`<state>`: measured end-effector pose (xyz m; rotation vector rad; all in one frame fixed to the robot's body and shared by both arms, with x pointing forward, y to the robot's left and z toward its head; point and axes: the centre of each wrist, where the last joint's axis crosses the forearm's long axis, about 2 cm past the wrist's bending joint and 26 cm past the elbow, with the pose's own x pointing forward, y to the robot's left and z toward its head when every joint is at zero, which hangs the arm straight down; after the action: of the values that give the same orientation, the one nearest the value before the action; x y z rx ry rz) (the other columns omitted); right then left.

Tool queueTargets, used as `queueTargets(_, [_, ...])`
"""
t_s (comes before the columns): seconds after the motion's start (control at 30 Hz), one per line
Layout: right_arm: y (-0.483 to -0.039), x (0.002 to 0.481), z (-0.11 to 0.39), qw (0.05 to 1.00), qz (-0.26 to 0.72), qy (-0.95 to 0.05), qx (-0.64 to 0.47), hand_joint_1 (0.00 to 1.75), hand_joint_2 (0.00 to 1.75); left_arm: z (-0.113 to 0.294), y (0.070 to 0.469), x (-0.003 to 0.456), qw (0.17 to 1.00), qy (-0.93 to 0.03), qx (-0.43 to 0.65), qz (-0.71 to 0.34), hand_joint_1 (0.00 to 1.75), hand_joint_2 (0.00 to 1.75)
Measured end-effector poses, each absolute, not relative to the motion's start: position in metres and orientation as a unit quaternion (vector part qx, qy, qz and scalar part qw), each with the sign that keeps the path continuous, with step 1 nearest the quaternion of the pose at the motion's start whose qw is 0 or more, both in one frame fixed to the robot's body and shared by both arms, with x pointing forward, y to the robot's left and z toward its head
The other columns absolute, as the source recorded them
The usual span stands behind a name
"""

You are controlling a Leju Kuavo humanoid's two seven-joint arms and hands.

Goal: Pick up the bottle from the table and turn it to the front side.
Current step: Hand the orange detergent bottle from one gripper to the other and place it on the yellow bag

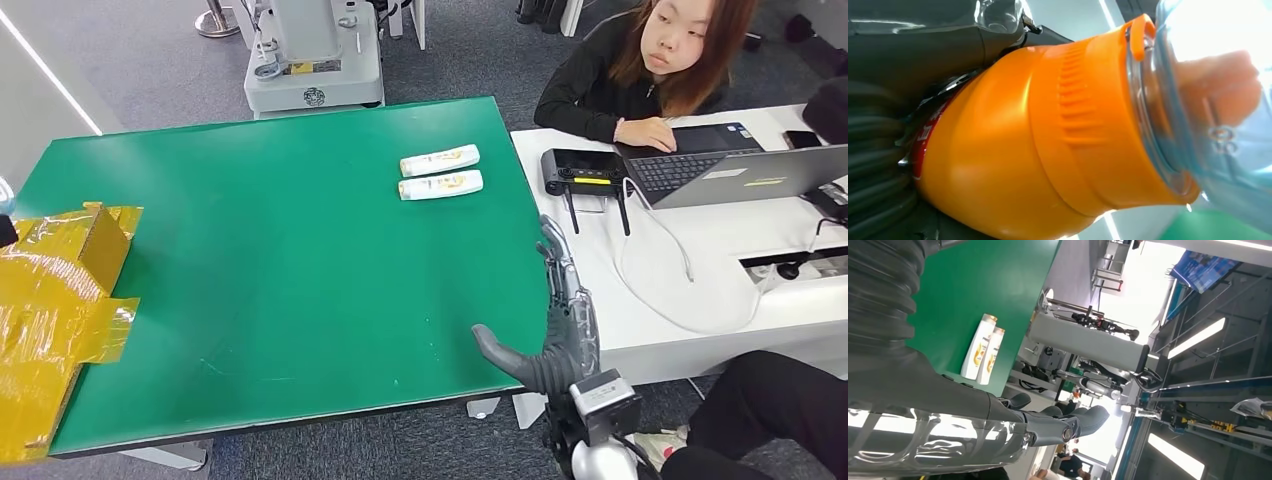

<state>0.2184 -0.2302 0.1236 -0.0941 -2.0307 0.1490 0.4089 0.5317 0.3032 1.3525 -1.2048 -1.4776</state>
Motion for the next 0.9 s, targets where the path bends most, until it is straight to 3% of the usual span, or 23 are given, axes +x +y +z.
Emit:
queueTargets(0.17, [-0.232,0.218,0.124,0.528,0.061,-0.846,-0.040,0.00,1.75,0.273,0.539,0.383,0.404,-0.463,0.516,-0.597,1.75,1.75])
queueTargets(0.57, [-0.234,0.220,0.126,0.527,0.067,-0.846,-0.043,0.00,1.75,0.254,0.520,0.369,0.390,-0.478,0.473,-0.629,1.75,1.75])
queueTargets(0.73, [-0.231,0.218,0.126,0.530,0.075,-0.843,-0.044,0.00,1.75,0.234,0.485,0.376,0.342,-0.465,0.453,-0.679,1.75,1.75])
queueTargets(0.9, [-0.228,0.215,0.126,0.533,0.078,-0.841,-0.044,0.00,1.75,0.223,0.424,0.406,0.313,-0.488,0.394,-0.713,1.75,1.75])
